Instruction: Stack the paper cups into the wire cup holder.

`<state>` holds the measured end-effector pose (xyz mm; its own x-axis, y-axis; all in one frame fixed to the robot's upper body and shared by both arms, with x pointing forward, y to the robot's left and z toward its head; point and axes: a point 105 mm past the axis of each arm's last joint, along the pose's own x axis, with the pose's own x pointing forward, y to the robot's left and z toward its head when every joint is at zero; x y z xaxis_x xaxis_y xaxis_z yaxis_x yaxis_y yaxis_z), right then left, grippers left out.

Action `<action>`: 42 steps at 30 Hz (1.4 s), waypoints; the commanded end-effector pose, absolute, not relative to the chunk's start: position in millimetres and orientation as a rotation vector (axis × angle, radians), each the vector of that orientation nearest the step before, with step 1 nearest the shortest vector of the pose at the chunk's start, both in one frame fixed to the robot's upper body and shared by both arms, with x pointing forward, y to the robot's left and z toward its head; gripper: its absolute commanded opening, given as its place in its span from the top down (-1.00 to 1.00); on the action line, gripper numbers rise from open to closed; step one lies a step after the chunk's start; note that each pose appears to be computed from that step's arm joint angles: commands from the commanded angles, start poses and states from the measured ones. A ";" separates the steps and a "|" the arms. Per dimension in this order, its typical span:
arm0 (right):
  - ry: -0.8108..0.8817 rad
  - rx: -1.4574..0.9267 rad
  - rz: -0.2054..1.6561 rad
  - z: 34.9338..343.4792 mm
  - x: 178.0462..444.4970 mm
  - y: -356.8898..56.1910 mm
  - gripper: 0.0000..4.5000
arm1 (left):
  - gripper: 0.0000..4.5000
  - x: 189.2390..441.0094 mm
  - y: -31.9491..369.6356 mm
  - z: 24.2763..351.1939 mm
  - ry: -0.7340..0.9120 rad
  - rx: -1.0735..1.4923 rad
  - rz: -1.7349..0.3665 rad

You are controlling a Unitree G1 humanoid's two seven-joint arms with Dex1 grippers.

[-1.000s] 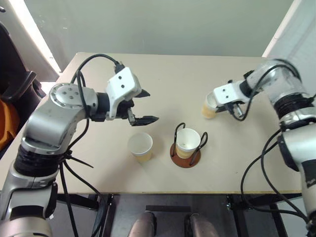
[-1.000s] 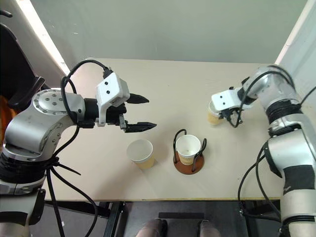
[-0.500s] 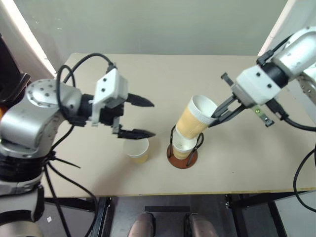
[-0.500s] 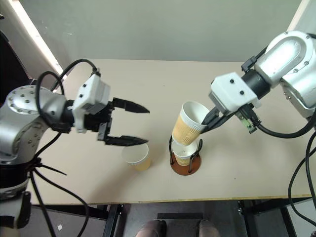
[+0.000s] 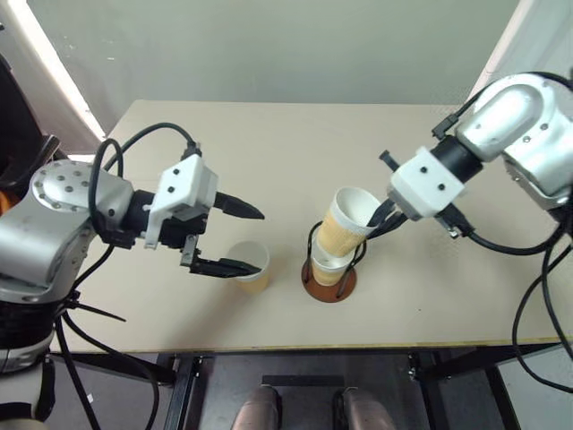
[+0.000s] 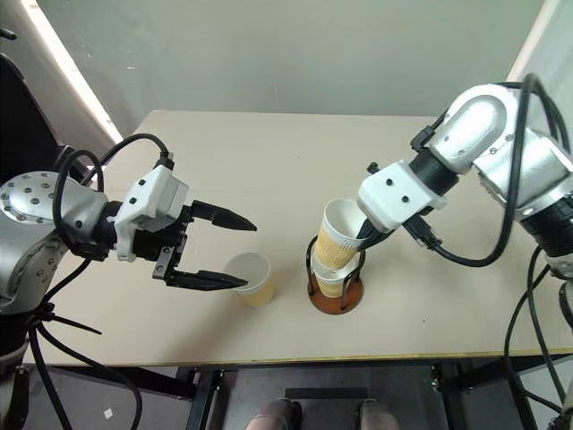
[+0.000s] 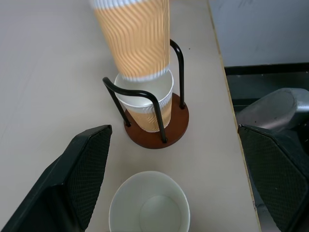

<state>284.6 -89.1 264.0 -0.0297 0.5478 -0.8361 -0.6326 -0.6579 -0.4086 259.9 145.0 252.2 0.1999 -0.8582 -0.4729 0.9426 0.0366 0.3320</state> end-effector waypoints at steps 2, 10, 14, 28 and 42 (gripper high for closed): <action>0.053 -1.464 1.762 274.4 286.3 -88.8 0.98 | -1.00 258.7 147.3 256.1 0.144 0.705 -1.364; 0.060 -1.497 1.761 273.4 286.8 -89.6 0.01 | -1.00 259.2 148.3 255.4 0.147 0.714 -1.365; 0.030 -1.438 1.720 286.1 289.0 -88.1 -0.63 | -1.00 267.1 154.5 260.3 0.152 0.757 -1.359; 0.022 -0.433 1.656 283.4 239.3 -117.2 -0.98 | -1.00 318.1 160.9 230.7 0.378 1.008 -1.448; 0.047 -0.454 1.505 278.6 217.0 -116.4 -0.98 | -1.00 349.5 144.7 199.2 0.451 1.131 -1.500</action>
<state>222.9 -114.7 270.1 0.0497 0.9518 -0.3027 -0.9792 -0.0132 -0.2025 350.4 149.4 191.7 0.1296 -0.5615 -0.8173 0.9295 -0.2184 0.2974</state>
